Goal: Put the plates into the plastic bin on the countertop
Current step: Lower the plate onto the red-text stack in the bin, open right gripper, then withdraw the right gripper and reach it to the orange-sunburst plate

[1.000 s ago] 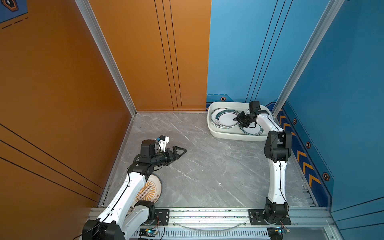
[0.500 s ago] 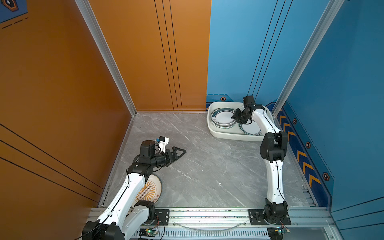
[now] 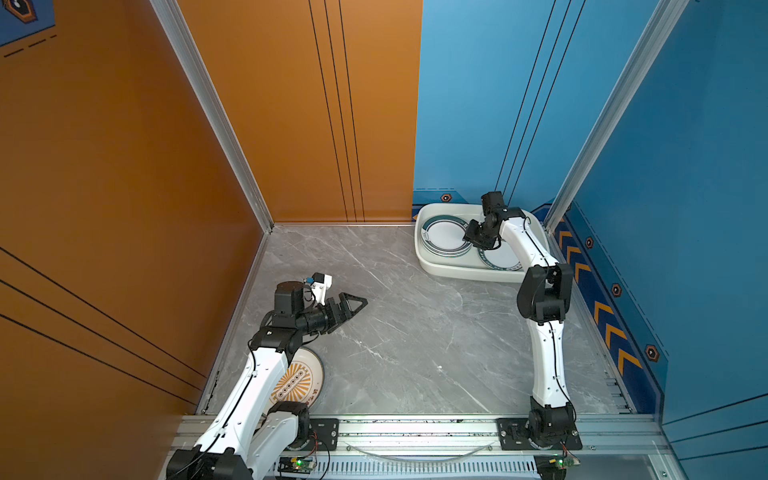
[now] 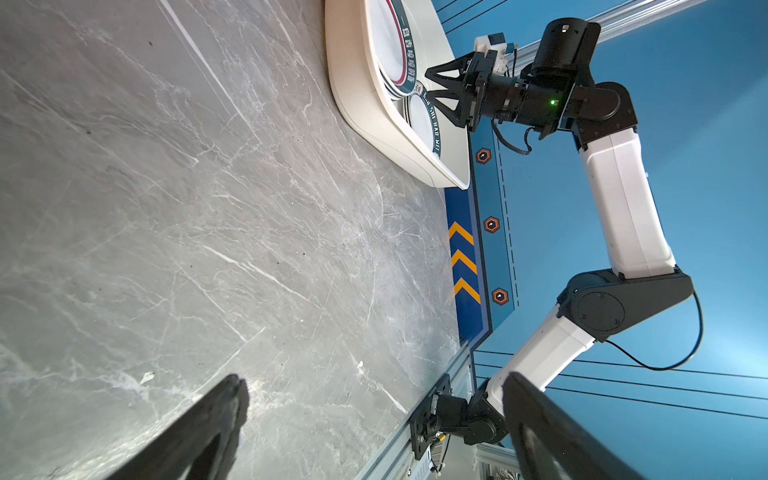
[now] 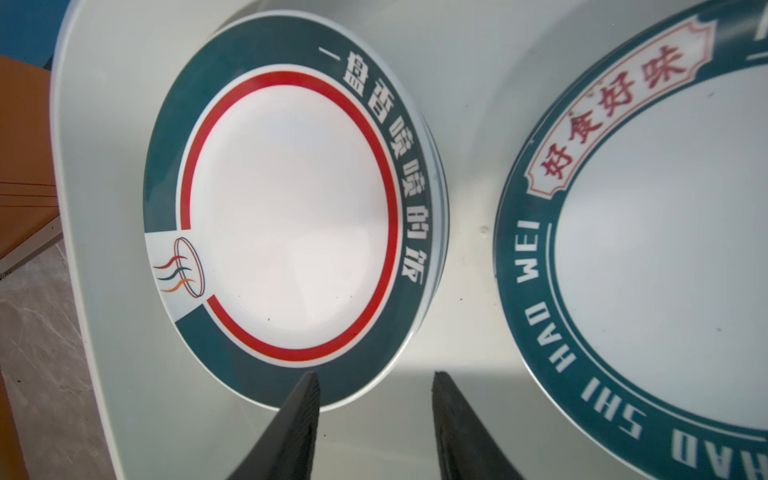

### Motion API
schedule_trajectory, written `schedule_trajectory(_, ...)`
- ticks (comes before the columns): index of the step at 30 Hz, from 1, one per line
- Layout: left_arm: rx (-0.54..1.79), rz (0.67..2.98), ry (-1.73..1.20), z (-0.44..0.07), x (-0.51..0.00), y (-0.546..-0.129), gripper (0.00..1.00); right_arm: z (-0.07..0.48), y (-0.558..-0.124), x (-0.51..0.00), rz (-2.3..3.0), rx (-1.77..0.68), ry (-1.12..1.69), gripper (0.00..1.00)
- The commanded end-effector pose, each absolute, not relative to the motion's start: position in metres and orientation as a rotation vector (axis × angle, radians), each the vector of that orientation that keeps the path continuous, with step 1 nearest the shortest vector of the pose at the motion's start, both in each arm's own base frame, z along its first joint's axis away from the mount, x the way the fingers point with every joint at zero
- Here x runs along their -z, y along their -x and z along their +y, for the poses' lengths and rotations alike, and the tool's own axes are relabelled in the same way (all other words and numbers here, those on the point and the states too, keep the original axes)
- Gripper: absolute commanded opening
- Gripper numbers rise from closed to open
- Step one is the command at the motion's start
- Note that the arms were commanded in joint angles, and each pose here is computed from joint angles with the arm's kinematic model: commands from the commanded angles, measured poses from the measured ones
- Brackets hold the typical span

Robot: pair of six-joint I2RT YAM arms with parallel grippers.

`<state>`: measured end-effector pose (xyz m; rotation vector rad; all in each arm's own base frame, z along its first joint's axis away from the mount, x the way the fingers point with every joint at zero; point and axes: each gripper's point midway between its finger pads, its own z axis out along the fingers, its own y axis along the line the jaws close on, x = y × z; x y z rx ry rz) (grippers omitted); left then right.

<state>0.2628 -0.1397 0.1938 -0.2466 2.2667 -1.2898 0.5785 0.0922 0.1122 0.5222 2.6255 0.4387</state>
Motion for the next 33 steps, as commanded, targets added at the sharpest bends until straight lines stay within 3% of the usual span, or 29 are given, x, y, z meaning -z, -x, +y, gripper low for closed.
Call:
schedule_trajectory(1, 1.303, 2.258, 0.222, -0.139, -0.199, -0.260, 0.98, 0.085, -0.569, -0.134, 2.616, -0.426, -0.497, 0.47)
schedule_trajectory(7, 1.242, 2.248, 0.290, -0.115, -0.209, -0.274, 0.98, 0.119, -0.541, -0.215, 2.473, -0.595, -0.305, 0.47)
schedule_trajectory(13, 1.167, 2.185, 0.418, -0.063, -0.231, -0.300, 0.98, 0.213, -0.459, -0.254, 2.451, -0.987, -0.018, 0.48)
schedule_trajectory(21, 1.068, 2.127, 0.611, 0.005, -0.235, -0.316, 0.98, 0.353, -0.337, -0.202, 2.526, -1.318, 0.233, 0.48)
schedule_trajectory(33, 1.040, 2.112, 0.670, 0.016, -0.225, -0.309, 0.98, 0.496, -0.232, -0.109, 2.686, -1.394, 0.485, 0.48)
